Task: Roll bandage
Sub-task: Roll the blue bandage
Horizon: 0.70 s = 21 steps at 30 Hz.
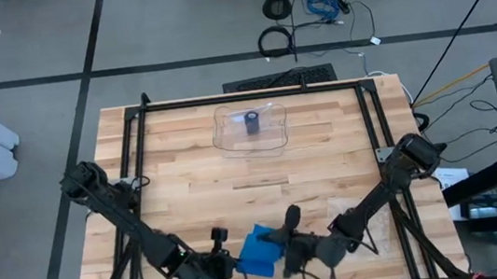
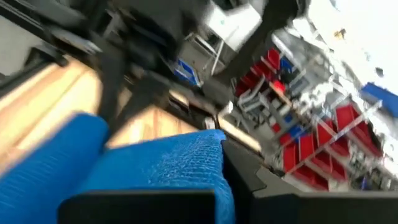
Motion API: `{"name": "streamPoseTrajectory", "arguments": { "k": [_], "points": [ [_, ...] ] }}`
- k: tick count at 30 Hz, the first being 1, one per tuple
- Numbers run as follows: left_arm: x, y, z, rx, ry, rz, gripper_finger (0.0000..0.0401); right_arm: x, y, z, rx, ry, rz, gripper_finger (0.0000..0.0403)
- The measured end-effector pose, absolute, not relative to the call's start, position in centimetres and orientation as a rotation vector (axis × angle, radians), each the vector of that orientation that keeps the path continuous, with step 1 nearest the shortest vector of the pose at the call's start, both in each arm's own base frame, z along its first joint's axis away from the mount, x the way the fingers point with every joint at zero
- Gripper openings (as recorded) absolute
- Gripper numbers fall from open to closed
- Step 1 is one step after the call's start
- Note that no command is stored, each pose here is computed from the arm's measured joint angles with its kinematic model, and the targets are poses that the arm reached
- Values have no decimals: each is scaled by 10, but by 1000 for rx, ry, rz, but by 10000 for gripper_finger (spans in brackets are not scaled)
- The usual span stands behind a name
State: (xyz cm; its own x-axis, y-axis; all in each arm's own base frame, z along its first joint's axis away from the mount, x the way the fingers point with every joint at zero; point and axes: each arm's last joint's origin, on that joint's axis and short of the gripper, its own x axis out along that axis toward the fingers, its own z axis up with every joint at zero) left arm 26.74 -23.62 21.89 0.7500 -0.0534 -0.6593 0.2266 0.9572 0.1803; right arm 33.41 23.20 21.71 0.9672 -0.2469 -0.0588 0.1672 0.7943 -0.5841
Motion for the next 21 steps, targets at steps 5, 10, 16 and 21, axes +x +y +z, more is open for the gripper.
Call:
{"name": "streamPoseTrajectory", "arguments": {
  "k": [5,10,16,21],
  "points": [
    [272,-231,219,231,707,-119,6,332,249,234,-661,114,-178,0],
    [280,-221,219,230,695,-52,6,336,256,241,-657,151,-89,0],
    [289,-209,220,218,695,-3,6,336,258,237,-692,193,-26,10],
    [291,-204,220,241,672,61,6,335,258,229,-742,248,36,65]
  ]
}}
